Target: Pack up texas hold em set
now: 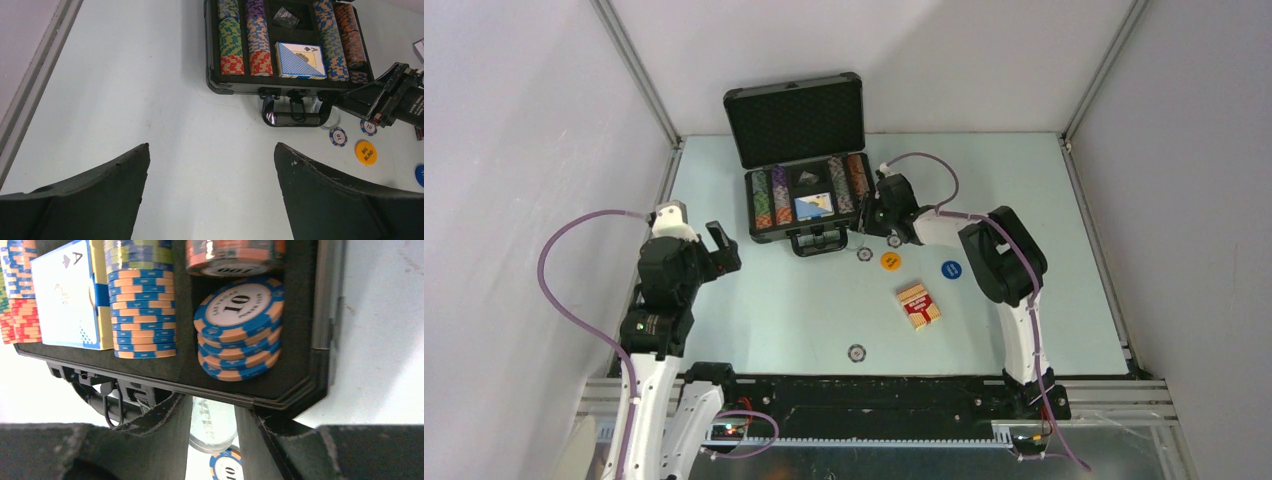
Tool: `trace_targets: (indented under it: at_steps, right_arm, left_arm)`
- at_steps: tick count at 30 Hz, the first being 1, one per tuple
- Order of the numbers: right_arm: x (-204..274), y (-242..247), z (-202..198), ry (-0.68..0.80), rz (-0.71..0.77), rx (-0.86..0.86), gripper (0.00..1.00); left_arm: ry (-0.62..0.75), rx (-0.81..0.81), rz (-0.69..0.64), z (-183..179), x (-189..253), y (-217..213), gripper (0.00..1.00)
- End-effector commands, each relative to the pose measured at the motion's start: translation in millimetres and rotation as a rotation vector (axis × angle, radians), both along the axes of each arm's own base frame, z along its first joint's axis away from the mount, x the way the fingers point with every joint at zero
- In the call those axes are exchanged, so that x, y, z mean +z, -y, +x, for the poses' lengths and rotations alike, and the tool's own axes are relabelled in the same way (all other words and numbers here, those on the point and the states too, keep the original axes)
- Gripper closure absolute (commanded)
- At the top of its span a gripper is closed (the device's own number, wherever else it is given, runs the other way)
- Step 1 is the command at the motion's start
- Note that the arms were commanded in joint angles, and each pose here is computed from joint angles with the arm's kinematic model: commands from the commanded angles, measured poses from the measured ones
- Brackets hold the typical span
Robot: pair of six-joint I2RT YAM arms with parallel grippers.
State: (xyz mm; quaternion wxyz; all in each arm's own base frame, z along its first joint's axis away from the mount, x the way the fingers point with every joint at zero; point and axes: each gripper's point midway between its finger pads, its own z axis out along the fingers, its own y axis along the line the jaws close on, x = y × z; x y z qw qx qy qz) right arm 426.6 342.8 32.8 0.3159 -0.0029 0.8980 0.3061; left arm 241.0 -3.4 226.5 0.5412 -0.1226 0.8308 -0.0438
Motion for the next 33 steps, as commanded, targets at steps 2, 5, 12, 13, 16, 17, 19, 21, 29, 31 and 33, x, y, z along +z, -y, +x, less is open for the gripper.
trace_targets:
  at_steps: [2, 5, 12, 13, 16, 17, 19, 21, 29, 31, 33]
  right_arm:
    - [2.1, -25.1, -3.0, 0.017, 0.065, 0.098, 0.61]
    - [4.7, -31.7, -12.5, 0.011, 0.074, 0.147, 0.62]
    - [7.2, -31.9, -31.9, 0.008, 0.069, 0.177, 0.63]
    - [6.4, -34.1, -36.6, 0.006, 0.074, 0.191, 0.64]
    - [6.3, -43.2, -48.7, 0.006, 0.078, 0.241, 0.64]
    - [5.3, -44.2, -51.2, 0.004, 0.074, 0.251, 0.64]
    - [1.5, -47.9, -59.4, -0.004, 0.059, 0.275, 0.65]
    - [-2.1, -51.3, -68.7, -0.009, 0.046, 0.298, 0.65]
    - [-7.1, -53.2, -98.1, -0.015, 0.049, 0.327, 0.67]
    - [-9.7, -54.7, -102.8, -0.017, 0.044, 0.339, 0.67]
    - [-11.6, -56.8, -107.2, -0.017, 0.037, 0.353, 0.67]
  left_arm:
    - [0.021, -0.033, 0.012, 2.7, 7.1, 3.9, 0.02]
    - [0.020, -0.034, 0.012, 2.6, 6.8, 4.2, 0.02]
    - [0.015, -0.039, 0.011, 3.1, 5.7, 4.9, 0.02]
    - [0.015, -0.041, 0.010, 3.2, 5.7, 5.4, 0.02]
    - [0.013, -0.043, 0.009, 3.3, 4.9, 5.6, 0.02]
    - [0.014, -0.045, 0.009, 3.4, 5.2, 6.0, 0.02]
    - [0.015, -0.045, 0.008, 3.3, 5.3, 6.2, 0.02]
    - [0.014, -0.045, 0.008, 3.3, 5.1, 6.1, 0.02]
    - [0.014, -0.051, 0.006, 3.2, 5.2, 7.2, 0.02]
    - [0.013, -0.052, 0.006, 3.5, 4.8, 7.4, 0.02]
    - [0.013, -0.052, 0.005, 3.4, 4.9, 7.5, 0.02]
